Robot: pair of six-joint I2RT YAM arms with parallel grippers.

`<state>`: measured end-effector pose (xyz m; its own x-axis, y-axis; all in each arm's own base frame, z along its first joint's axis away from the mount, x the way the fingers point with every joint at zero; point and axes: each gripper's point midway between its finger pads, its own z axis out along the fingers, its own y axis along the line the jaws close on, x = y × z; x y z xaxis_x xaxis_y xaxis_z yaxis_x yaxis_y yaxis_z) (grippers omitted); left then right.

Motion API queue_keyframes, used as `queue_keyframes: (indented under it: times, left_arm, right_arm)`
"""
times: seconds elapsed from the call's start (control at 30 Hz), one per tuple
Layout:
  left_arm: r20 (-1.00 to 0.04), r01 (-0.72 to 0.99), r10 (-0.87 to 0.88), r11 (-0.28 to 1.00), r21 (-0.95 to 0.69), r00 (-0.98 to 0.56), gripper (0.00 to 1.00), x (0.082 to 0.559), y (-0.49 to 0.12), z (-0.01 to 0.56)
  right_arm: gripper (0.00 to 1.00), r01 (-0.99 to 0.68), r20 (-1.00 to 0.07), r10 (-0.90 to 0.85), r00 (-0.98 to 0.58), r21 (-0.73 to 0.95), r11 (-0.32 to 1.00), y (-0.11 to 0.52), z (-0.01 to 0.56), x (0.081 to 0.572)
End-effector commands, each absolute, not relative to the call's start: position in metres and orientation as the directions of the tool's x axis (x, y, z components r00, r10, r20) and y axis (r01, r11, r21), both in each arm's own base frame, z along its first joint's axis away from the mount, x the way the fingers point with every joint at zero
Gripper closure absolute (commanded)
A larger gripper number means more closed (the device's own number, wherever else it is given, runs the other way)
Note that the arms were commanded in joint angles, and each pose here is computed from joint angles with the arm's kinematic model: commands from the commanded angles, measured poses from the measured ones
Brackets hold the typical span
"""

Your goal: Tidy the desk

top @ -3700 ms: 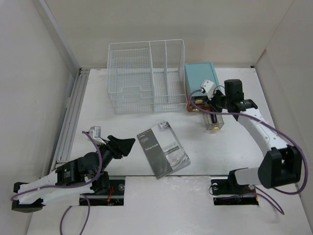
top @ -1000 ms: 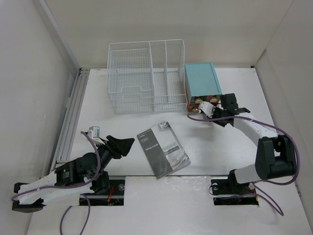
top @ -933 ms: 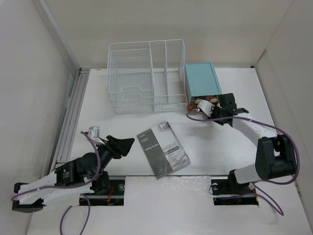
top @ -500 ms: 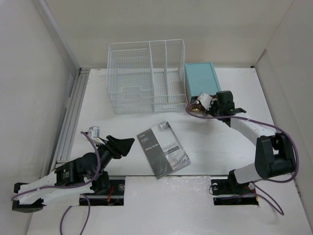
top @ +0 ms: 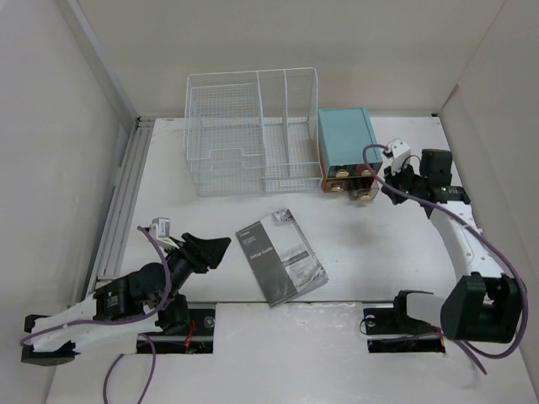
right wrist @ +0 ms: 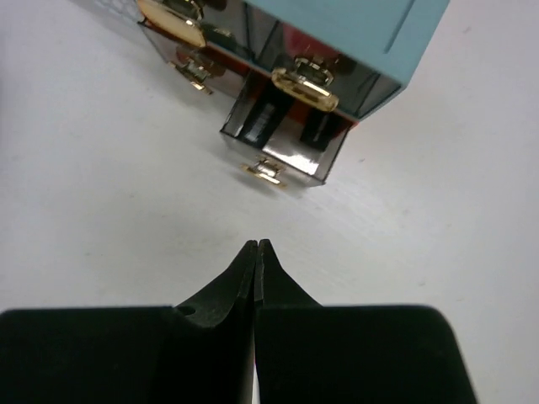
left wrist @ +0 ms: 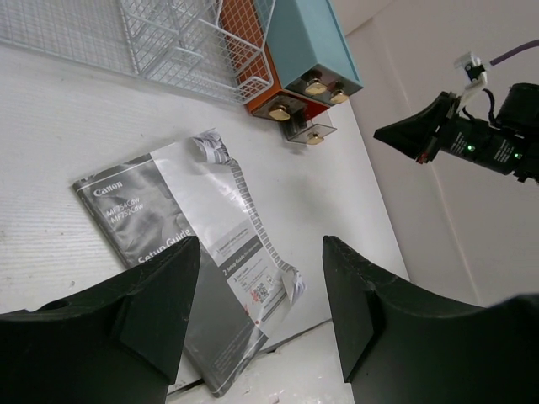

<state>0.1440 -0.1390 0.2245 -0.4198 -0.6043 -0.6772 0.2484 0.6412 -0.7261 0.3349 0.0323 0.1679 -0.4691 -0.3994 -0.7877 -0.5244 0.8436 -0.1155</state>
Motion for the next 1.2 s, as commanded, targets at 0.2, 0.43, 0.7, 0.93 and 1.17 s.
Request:
queue_keyframes:
  times: [0.2, 0.43, 0.7, 0.93, 1.17]
  left_arm:
    - [-0.655, 0.270, -0.635, 0.601, -0.752, -0.410, 0.44, 0.143, -0.137, 0.238]
    - [-0.655, 0.270, -0.635, 0.601, -0.752, -0.410, 0.45, 0.143, -0.137, 0.238]
    - [-0.660, 0.268, -0.629, 0.608, -0.747, -0.411, 0.45, 0.143, -0.139, 0.237]
    - [-0.674, 0.258, -0.615, 0.630, -0.732, -0.409, 0.45, 0.145, -0.139, 0.232]
    - [-0.684, 0.250, -0.605, 0.647, -0.721, -0.406, 0.45, 0.146, -0.140, 0.229]
  right_arm:
    - [1.00, -0.567, -0.758, 0.014, -0.652, 0.500, 0.655, 0.079, 0.164, 0.328]
    - [1.00, -0.449, -0.689, 0.119, -0.715, 0.583, 0.677, 0.067, 0.128, 0.344]
    - [1.00, -0.307, -0.606, 0.194, -0.772, 0.623, 0.720, 0.047, 0.082, 0.370]
    - [1.00, -0.229, -0.551, 0.247, -0.797, 0.655, 0.720, 0.037, 0.058, 0.390]
    - [1.00, -0.179, -0.531, 0.330, -0.780, 0.695, 0.697, 0.036, 0.051, 0.409]
